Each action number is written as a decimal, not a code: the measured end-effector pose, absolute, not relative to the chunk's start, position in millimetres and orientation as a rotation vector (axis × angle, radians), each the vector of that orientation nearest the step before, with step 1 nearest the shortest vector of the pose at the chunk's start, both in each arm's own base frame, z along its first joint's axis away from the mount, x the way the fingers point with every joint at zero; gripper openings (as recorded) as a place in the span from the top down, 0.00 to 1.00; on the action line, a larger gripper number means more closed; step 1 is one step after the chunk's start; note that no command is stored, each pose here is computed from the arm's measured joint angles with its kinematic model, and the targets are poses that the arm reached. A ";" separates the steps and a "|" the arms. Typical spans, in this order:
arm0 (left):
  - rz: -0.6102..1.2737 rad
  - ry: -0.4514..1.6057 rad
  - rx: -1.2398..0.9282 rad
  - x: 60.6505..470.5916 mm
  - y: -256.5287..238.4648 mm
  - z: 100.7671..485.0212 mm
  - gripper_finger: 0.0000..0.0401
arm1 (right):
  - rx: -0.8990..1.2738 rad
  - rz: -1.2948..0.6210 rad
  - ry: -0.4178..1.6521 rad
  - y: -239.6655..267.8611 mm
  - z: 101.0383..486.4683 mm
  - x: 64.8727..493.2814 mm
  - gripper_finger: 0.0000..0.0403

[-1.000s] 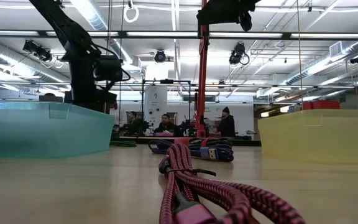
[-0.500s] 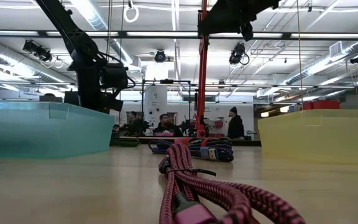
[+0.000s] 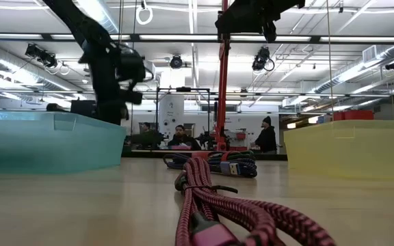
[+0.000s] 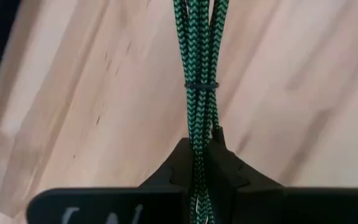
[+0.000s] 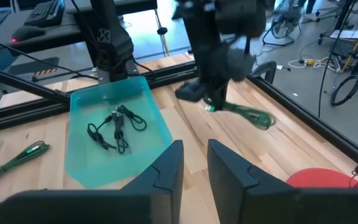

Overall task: Pick & Place USB Port
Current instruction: Put the green cable into the yellow bin

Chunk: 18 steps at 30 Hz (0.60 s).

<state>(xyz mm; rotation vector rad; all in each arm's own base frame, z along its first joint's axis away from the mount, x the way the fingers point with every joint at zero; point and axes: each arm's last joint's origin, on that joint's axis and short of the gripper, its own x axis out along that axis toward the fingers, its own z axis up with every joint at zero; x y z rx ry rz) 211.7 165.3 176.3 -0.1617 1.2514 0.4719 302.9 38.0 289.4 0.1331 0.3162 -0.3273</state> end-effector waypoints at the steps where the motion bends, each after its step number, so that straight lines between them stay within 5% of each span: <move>1: 0.468 1.212 -0.163 212.8 164.3 185.5 0.94 | 0.134 -0.328 0.315 37.8 289.4 303.0 0.81; 11: 0.276 0.658 -0.180 194.6 126.7 281.8 0.94 | 0.127 -0.325 0.304 37.9 290.7 303.3 0.81; 18: 0.109 0.407 -0.143 182.0 82.4 306.0 0.97 | 0.089 -0.241 0.147 40.1 301.1 315.4 0.81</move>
